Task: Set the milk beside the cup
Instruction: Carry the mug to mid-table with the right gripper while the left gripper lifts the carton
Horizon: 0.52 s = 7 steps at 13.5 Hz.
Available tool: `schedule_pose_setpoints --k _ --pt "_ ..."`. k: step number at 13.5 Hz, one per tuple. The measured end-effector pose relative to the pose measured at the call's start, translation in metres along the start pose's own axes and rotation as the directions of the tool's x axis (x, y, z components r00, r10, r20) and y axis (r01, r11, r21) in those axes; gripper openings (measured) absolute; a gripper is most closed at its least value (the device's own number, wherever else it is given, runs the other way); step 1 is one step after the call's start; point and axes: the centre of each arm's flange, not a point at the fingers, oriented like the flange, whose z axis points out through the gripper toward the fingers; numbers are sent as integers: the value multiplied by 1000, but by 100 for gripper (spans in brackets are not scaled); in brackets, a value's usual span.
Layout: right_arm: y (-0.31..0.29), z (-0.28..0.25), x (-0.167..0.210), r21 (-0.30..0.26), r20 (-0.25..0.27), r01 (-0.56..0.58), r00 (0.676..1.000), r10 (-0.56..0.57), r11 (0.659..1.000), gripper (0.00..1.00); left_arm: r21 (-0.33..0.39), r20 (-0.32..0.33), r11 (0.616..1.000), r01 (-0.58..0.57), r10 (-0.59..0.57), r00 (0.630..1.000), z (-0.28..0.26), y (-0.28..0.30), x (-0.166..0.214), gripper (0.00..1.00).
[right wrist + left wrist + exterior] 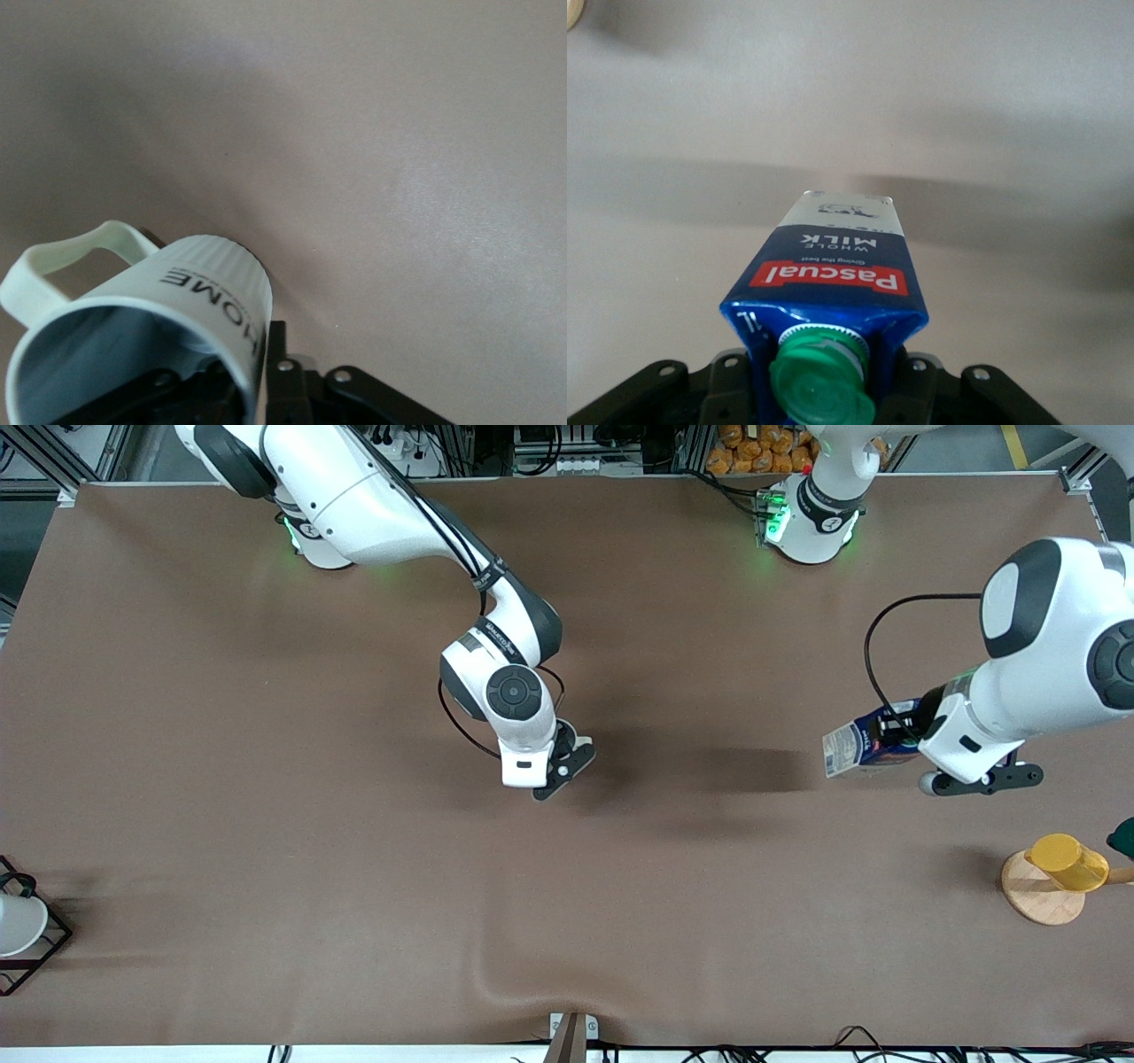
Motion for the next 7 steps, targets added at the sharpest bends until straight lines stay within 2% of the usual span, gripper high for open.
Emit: schedule_pose_setpoints --k 2,3,5,7 --pt "4 -7 0 -5 9 -67 998 67 998 37 3 7 1000 11 -11 1000 -3 22 -10 47" --pt "4 -19 -2 -12 42 -103 994 104 995 46 4 11 1000 11 -11 1000 -3 37 -16 47" --pt "12 -70 -12 -34 88 -162 983 164 986 66 6 22 1000 -5 5 1000 -5 72 -32 47" --pt "56 -128 -27 -48 84 -239 967 242 970 89 -22 42 1000 -7 8 999 -10 103 -52 48"
